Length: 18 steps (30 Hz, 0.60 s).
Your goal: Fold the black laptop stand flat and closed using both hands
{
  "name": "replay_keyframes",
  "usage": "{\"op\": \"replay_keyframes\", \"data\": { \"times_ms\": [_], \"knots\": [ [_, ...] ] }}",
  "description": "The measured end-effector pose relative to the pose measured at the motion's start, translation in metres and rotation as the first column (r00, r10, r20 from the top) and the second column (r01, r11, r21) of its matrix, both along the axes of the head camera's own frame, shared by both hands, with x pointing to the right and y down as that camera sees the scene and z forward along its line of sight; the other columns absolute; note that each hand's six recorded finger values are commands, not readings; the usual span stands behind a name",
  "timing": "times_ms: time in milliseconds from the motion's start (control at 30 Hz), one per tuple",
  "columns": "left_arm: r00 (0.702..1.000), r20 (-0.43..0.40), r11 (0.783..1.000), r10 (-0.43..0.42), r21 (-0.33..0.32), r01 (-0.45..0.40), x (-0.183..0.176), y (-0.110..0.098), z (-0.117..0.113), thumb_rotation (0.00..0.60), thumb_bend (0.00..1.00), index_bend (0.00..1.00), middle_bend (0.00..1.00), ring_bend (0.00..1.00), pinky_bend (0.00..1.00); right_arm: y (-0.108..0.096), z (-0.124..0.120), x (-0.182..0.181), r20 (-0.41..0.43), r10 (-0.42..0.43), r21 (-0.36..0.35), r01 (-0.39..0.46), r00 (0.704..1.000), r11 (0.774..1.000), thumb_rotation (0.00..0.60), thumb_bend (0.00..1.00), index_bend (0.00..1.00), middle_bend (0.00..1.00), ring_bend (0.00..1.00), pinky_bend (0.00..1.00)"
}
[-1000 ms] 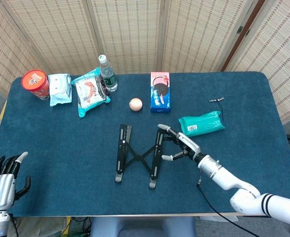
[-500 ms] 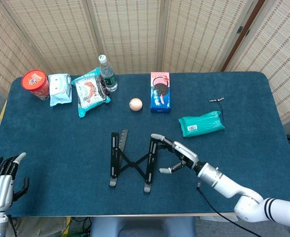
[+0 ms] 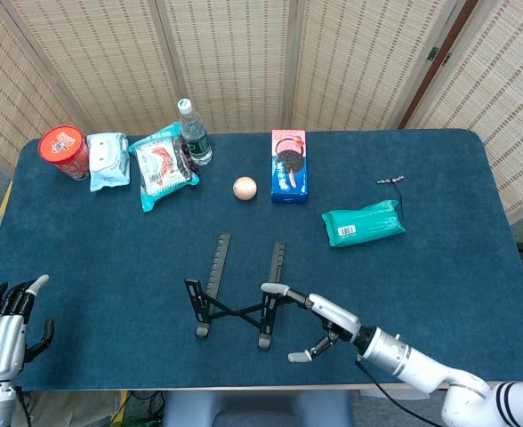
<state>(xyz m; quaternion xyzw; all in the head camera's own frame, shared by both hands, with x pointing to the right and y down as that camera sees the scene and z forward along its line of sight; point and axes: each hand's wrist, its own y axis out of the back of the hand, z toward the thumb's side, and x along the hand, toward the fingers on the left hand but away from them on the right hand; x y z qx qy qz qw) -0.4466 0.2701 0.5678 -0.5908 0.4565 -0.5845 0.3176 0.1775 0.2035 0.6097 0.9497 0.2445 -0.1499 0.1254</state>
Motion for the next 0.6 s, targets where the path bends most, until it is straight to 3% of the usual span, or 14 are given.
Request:
{"op": "replay_keyframes", "data": {
  "times_ms": [333, 600],
  "knots": [
    [1.0, -0.003, 1.0, -0.006, -0.002, 0.006, -0.003, 0.002, 0.001, 0.6, 0.46, 0.13, 0.18, 0.13, 0.0, 0.023, -0.008, -0.009, 0.009, -0.061, -0.004, 0.061, 0.998, 0.998, 0.6, 0.07, 0.0, 0.07, 0.0, 0.16],
    [1.0, -0.009, 1.0, 0.002, -0.001, -0.002, -0.001, 0.001, 0.002, 0.6, 0.46, 0.13, 0.18, 0.13, 0.0, 0.02, -0.01, -0.004, -0.018, -0.043, 0.041, 0.044, 0.999, 0.998, 0.6, 0.07, 0.0, 0.07, 0.0, 0.16]
  ]
}}
